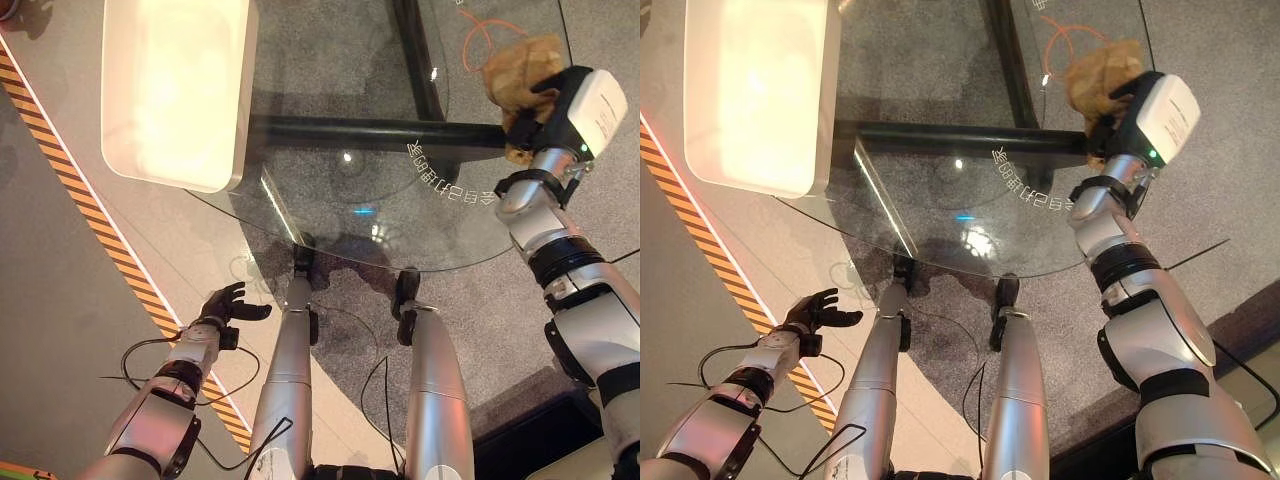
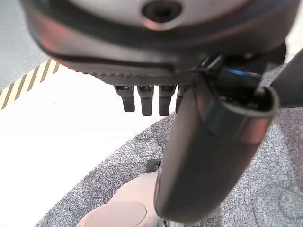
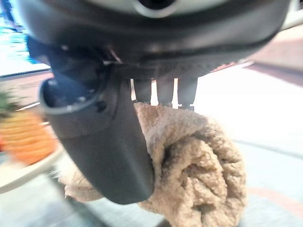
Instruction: Wipe the table with a cloth and put it in the basket.
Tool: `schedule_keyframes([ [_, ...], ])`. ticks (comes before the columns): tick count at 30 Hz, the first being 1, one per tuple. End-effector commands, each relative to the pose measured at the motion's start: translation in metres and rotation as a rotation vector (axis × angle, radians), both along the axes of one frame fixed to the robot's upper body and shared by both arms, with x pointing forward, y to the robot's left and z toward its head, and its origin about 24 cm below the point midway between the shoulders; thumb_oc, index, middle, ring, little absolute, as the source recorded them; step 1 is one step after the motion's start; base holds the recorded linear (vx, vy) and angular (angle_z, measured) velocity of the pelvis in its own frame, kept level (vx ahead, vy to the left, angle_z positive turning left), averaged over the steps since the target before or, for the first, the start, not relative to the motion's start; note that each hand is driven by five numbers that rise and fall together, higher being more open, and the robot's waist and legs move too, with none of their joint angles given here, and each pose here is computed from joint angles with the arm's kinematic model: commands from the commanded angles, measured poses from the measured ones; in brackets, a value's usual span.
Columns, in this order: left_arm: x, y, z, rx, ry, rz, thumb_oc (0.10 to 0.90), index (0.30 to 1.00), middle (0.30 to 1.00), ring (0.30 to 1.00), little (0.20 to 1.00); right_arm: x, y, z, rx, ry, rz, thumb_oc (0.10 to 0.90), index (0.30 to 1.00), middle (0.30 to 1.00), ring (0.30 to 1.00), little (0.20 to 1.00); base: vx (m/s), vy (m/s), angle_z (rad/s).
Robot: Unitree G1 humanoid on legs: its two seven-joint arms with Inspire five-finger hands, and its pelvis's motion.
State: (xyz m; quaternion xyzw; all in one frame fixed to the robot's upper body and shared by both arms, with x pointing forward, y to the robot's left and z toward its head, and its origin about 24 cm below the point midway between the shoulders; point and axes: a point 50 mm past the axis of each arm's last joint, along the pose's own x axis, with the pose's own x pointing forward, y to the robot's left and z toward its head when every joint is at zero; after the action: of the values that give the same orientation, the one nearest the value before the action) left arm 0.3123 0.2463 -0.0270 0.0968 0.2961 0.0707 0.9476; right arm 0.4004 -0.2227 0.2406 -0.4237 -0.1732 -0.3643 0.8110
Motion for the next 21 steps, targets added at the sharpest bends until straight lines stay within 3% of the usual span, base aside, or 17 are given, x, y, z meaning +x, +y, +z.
schedule_keyframes([
  [1, -0.016, 0.001, -0.017, 0.026, 0.071, 0.029, 0.8, 0.9, 0.9, 0.9, 0.9, -0.008, 0.033, 0.069, -0.161, -0.239, 0.103, 0.1, 0.3, 0.3, 0.3, 0.2, 0.0, 0.0, 0.0],
  [21, -0.017, -0.017, -0.025, 0.029, 0.078, -0.024, 0.8, 0.9, 0.9, 0.9, 0.9, -0.006, 0.119, 0.043, -0.468, -0.046, 0.359, 0.1, 0.3, 0.3, 0.3, 0.2, 0.01, 0.0, 0.01],
])
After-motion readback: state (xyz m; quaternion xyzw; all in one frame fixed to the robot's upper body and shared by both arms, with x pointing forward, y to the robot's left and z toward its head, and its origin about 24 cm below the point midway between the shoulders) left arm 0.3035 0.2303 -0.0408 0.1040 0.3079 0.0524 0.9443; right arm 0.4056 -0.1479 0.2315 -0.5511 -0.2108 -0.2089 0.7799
